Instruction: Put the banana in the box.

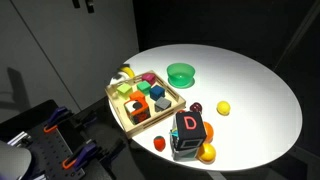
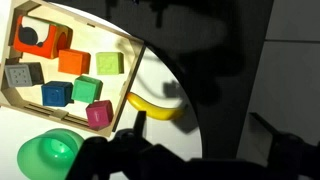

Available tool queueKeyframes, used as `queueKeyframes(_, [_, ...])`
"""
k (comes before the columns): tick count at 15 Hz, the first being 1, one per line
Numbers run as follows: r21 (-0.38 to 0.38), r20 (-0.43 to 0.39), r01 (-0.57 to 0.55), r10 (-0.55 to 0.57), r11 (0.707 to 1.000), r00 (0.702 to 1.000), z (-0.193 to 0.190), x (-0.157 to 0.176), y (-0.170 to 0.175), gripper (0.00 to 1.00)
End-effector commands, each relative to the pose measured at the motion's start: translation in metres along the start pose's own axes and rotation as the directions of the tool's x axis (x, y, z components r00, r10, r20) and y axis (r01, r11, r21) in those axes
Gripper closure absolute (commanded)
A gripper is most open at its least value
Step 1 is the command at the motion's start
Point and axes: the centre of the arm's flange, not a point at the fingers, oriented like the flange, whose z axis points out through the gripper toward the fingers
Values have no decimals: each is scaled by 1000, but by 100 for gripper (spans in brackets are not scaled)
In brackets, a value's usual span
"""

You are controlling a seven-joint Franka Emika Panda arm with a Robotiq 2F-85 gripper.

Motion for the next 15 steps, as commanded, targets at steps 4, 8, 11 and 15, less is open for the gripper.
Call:
queueKeyframes(4, [-5, 19, 4, -4, 1000, 1000, 6, 7, 5, 0])
queueKeyframes(8, [-30, 52, 29, -27, 999, 998, 22, 19, 14, 0])
queueKeyframes(11, [-60, 86, 78, -72, 995, 994, 36, 27, 20, 0])
queueKeyframes(15, [-99, 153, 221, -205, 970, 967, 57, 36, 26, 0])
